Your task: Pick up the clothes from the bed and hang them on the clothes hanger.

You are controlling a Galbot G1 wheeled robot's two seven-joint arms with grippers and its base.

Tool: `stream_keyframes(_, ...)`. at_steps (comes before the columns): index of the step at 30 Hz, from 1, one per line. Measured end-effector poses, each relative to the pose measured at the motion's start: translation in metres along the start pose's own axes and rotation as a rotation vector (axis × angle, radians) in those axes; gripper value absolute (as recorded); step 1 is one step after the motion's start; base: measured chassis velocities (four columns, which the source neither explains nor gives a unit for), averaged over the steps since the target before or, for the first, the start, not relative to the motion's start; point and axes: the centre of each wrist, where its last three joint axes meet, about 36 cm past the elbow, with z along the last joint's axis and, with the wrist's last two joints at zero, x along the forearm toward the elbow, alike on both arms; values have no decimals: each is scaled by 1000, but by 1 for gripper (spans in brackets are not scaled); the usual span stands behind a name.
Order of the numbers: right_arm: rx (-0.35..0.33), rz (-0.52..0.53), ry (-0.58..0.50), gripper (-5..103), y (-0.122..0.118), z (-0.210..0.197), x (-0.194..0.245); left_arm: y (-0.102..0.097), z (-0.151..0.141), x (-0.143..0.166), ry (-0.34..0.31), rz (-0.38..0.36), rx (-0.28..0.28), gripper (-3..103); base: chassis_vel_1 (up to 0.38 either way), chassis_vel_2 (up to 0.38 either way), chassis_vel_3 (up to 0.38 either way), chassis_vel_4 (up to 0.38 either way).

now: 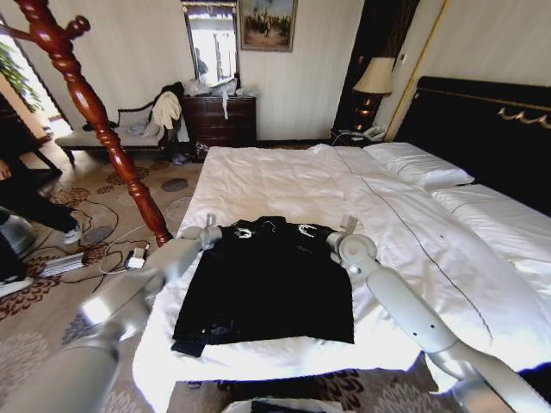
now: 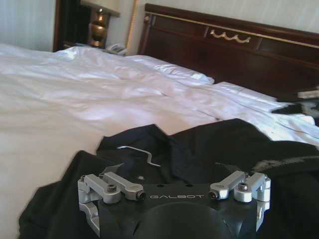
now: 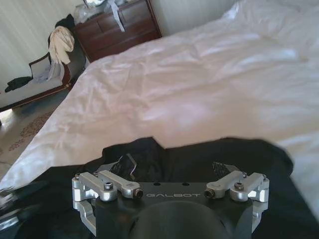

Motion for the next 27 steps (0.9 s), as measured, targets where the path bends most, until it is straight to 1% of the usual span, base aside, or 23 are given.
stream_keyframes(1,25,1,-14,100,-2,-1,1,-7,3,7,-2,8,-5,100,0,0,0,0)
stream_keyframes(2,25,1,-14,100,-2,-1,1,-7,3,7,-2,8,-5,100,0,0,0,0)
stream_keyframes(3,46,6,-30,100,-5,-1,2,-13,6,13,-1,8,-13,100,0,0,0,0)
stream_keyframes(5,97,34,-63,100,-19,-1,7,-23,6,15,-8,17,-30,100,0,0,0,0)
stream_keyframes(6,132,52,-89,100,-30,0,12,-27,4,12,-18,23,-40,100,0,0,0,0)
stream_keyframes(7,187,77,-124,100,-43,1,16,-33,1,9,-31,26,-50,100,0,0,0,0)
stream_keyframes(8,187,77,-124,100,-43,1,16,-33,1,9,-31,26,-50,100,0,0,0,0)
stream_keyframes(9,238,93,-149,100,-53,2,19,-37,-1,8,-41,30,-59,100,0,0,0,0)
stream_keyframes(11,349,119,-189,100,-74,4,17,-43,-3,18,-53,23,-79,100,-28,-14,-13,-10)
stream_keyframes(12,349,119,-189,100,-74,4,17,-43,-3,18,-53,23,-79,100,-55,-27,-26,-21)
stream_keyframes(14,447,130,-222,100,-85,7,12,-47,3,42,-45,3,-109,100,-28,-6,-8,-10)
stream_keyframes(15,483,126,-230,100,-87,7,9,-49,7,56,-36,-5,-120,100,0,0,0,0)
stream_keyframes(16,515,120,-238,100,-89,6,6,-52,12,71,-29,-18,-132,100,0,0,0,0)
stream_keyframes(17,515,120,-238,100,-89,6,6,-52,12,71,-29,-18,-132,100,0,0,0,0)
stream_keyframes(19,618,94,-260,100,-91,6,-7,-71,33,113,-21,-28,-147,100,0,0,0,0)
stream_keyframes(20,651,78,-263,100,-89,6,-13,-78,38,127,-25,-38,-147,100,0,0,0,0)
stream_keyframes(21,673,63,-266,100,-87,6,-19,-83,41,140,-36,-52,-150,100,0,0,0,0)
stream_keyframes(22,673,63,-266,100,-87,6,-19,-83,41,140,-36,-52,-150,100,0,0,0,0)
stream_keyframes(23,707,29,-264,100,-81,8,-28,-92,48,164,-49,-84,-146,100,0,0,0,0)
stream_keyframes(25,770,-29,-256,100,-71,9,-42,-105,69,190,-43,-115,-126,100,0,0,0,0)
stream_keyframes(26,770,-29,-256,100,-71,9,-42,-105,69,190,-43,-115,-126,100,0,0,0,0)
stream_keyframes(27,801,-57,-252,100,-66,8,-49,-111,78,201,-46,-126,-122,100,0,0,0,0)
